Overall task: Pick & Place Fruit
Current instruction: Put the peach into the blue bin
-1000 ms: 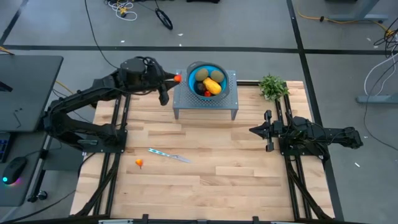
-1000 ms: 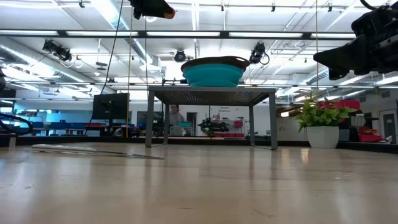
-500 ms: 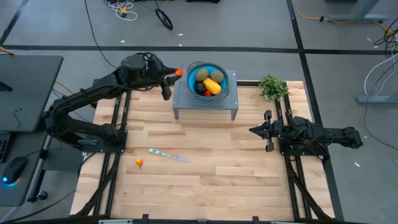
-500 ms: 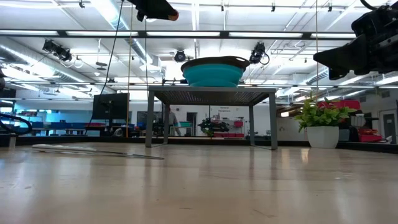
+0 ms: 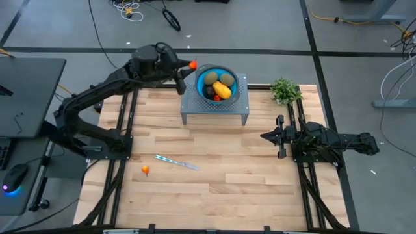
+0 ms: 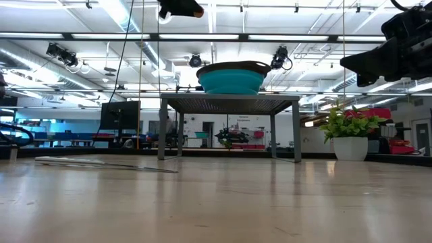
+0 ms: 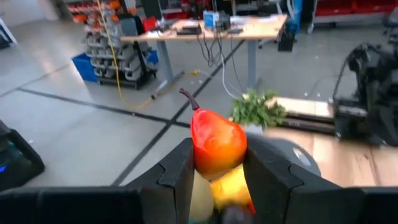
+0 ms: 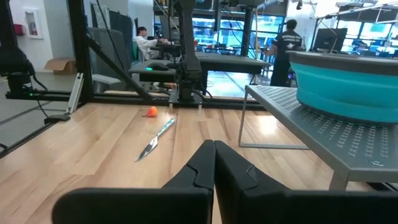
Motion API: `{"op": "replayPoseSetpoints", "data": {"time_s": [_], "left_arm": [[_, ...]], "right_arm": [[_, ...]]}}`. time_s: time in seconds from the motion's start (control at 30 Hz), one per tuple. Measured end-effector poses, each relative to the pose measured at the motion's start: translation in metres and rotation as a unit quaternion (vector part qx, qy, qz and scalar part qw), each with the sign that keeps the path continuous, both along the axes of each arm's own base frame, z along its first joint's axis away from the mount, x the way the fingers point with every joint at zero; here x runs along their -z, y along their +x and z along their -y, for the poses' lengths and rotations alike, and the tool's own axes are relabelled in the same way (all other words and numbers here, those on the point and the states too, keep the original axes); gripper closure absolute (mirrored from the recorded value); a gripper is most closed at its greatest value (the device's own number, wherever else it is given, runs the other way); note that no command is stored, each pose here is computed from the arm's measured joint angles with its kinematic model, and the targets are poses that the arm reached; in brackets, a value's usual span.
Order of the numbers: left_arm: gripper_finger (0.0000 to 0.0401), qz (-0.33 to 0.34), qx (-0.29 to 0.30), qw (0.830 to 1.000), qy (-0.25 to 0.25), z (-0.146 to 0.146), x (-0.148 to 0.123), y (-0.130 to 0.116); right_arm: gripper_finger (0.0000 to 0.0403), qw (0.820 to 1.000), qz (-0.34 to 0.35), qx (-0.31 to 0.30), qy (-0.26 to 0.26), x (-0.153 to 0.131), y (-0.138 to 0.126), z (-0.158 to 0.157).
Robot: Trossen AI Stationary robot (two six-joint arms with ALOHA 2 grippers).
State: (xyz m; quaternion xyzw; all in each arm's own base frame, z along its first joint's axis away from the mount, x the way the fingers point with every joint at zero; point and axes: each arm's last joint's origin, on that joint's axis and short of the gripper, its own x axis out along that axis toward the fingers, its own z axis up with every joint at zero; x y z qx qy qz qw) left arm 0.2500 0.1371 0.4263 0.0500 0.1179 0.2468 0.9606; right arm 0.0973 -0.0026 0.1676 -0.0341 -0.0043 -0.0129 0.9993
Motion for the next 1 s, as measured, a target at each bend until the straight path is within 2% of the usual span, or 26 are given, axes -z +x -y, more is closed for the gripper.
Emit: {"op": "replayPoseSetpoints", "data": {"time_s": [0.5, 1.0], "left_arm": [[0.0271, -0.001, -0.005, 1.000, -0.012, -0.019, 0.001, 0.023], [0.0271, -0.008, -0.003, 1.000, -0.017, -0.022, 0.007, 0.030]], "right_arm": [[0.0396, 1.000, 0.000, 0.000, 0.000, 0.000, 0.000, 0.000], [0.0396, 1.000, 0.000, 0.000, 0.000, 0.000, 0.000, 0.000]]}}
